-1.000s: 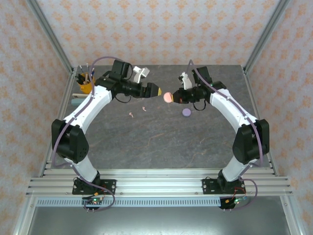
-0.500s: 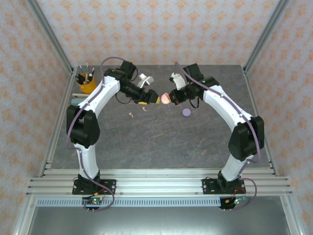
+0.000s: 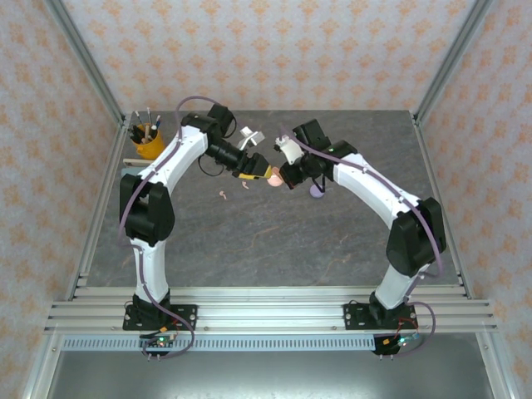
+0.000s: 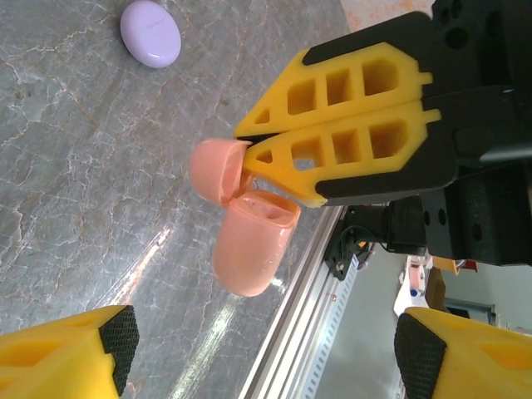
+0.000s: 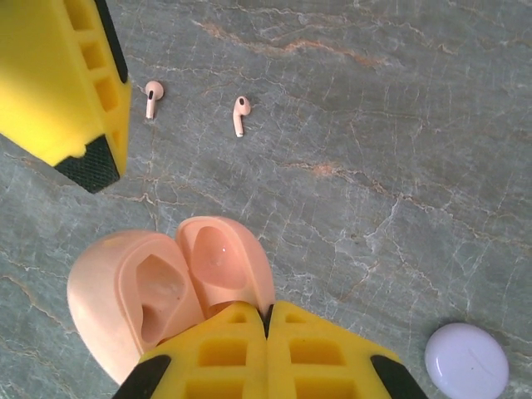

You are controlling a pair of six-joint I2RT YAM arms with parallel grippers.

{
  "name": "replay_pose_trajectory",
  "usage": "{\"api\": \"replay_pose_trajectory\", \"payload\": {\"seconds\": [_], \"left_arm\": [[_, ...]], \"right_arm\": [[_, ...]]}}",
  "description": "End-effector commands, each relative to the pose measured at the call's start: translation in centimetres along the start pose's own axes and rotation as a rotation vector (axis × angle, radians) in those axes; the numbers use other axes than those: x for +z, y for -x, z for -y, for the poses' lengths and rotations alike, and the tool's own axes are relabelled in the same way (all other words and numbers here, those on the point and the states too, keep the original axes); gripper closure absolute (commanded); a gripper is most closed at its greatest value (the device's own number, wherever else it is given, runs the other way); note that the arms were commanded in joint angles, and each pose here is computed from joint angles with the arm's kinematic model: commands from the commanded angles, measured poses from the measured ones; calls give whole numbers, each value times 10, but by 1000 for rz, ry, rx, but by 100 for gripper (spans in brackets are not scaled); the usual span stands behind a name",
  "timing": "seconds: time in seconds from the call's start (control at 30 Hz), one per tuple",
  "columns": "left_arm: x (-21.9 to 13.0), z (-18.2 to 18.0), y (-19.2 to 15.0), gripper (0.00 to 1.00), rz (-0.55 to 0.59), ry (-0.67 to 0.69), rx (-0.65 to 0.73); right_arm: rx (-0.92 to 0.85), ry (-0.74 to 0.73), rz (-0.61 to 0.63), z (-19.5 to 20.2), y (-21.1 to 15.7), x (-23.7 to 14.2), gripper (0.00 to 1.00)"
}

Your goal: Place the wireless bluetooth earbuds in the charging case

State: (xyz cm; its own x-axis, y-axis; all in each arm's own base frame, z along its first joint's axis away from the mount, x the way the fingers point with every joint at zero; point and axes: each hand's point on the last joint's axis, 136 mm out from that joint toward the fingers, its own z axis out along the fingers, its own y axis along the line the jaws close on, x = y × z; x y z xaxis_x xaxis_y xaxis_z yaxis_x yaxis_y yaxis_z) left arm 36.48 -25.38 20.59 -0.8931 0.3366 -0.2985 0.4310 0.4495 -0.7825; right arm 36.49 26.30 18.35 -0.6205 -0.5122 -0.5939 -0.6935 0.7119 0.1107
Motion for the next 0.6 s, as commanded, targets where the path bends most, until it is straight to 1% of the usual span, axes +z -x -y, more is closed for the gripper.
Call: {"api": "replay_pose_trajectory", "payload": {"seconds": [0.0,0.23,0.4,0.57], "left_arm": [[-4,7,-3,20,-7,-46,-3],[-2,11,-4,30,-16,-95,1],[2,15,-9,34,-36,-115,10],[3,20,-14,34,-56,-138,19]], "right_arm": [[-57,-40,86,-1,22,-25,100],[-99,-31,95,-12,29,-30,100],[-119,-27,111,-16,34,-35,100],[-138,-24,124,-18,37,-40,100]]}}
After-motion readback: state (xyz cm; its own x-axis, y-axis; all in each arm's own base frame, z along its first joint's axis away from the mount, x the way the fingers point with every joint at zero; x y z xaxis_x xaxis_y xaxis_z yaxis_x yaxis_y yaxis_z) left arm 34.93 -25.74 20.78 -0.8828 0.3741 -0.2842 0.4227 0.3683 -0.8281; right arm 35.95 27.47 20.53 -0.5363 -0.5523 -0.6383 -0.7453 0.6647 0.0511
